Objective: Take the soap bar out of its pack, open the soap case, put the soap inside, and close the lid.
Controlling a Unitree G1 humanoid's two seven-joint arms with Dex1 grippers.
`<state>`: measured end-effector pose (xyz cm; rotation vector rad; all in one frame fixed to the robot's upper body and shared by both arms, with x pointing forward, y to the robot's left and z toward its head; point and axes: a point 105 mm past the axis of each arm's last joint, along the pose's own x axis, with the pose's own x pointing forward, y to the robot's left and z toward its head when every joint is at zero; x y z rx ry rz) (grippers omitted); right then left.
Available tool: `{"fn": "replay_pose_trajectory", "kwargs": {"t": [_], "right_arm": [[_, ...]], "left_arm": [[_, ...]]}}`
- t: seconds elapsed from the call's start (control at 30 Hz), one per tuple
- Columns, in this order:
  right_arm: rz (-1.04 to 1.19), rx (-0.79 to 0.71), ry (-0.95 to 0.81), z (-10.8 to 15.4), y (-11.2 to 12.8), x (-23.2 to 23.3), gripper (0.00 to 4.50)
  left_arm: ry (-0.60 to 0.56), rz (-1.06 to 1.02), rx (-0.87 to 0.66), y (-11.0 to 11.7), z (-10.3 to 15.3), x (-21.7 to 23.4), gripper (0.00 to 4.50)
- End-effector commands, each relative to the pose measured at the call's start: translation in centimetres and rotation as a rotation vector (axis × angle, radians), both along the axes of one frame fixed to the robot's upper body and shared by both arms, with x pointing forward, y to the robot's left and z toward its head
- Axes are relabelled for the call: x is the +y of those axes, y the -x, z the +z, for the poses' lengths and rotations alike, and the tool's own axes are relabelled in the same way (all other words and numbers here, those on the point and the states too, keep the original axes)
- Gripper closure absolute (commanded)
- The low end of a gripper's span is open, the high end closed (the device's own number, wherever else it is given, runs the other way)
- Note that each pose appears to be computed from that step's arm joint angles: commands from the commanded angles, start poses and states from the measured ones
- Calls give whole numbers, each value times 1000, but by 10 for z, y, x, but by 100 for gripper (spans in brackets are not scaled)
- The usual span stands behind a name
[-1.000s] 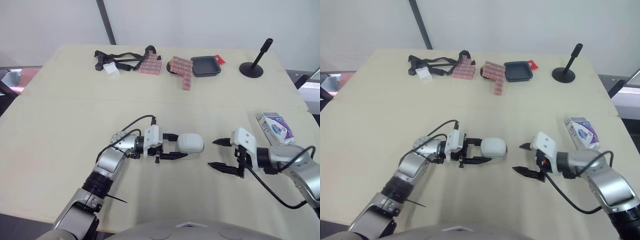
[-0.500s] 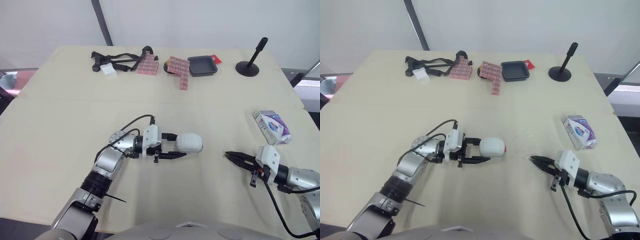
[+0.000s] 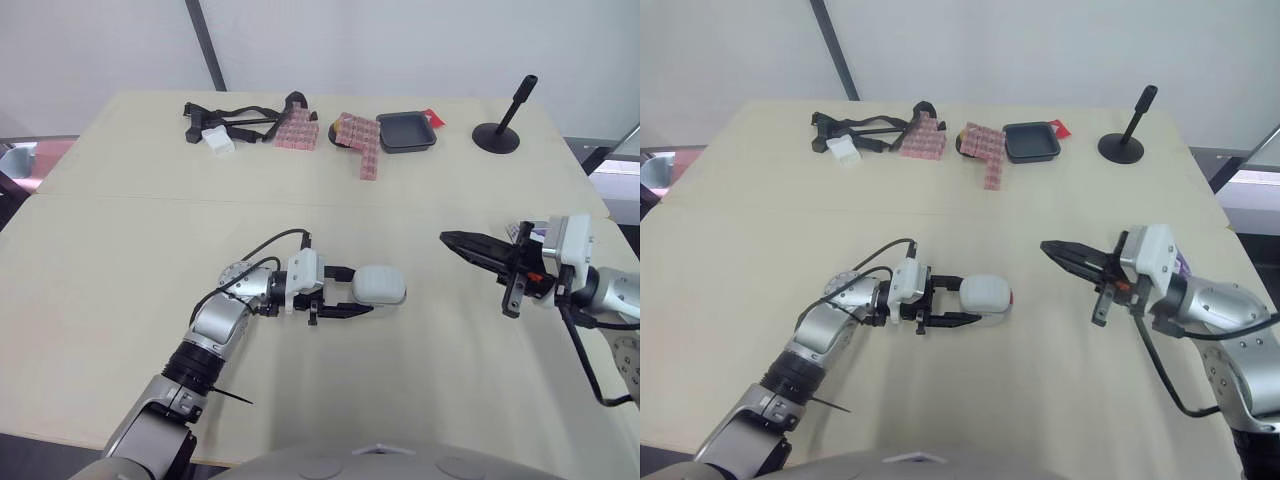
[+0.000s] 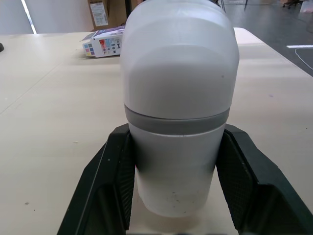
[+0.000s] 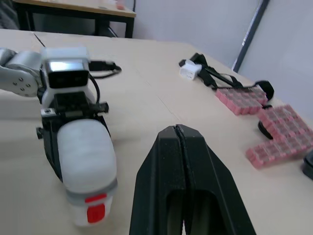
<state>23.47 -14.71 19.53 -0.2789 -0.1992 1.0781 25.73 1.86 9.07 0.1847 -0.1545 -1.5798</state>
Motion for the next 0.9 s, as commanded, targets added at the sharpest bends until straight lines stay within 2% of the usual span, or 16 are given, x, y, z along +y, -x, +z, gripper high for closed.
{"fn": "replay_pose_trajectory", "kwargs": {"t": [0.03, 0.4, 0.9], "right_arm": [[87, 0, 34, 11, 7, 27, 447], [183, 30, 160, -3, 9, 58, 447], [212, 128, 225, -26, 23, 58, 447]], "left_arm": [[30, 0, -23, -1, 9, -1, 263], [31, -1, -23, 0, 9, -2, 263], [19, 9, -21, 3, 7, 3, 263]]}}
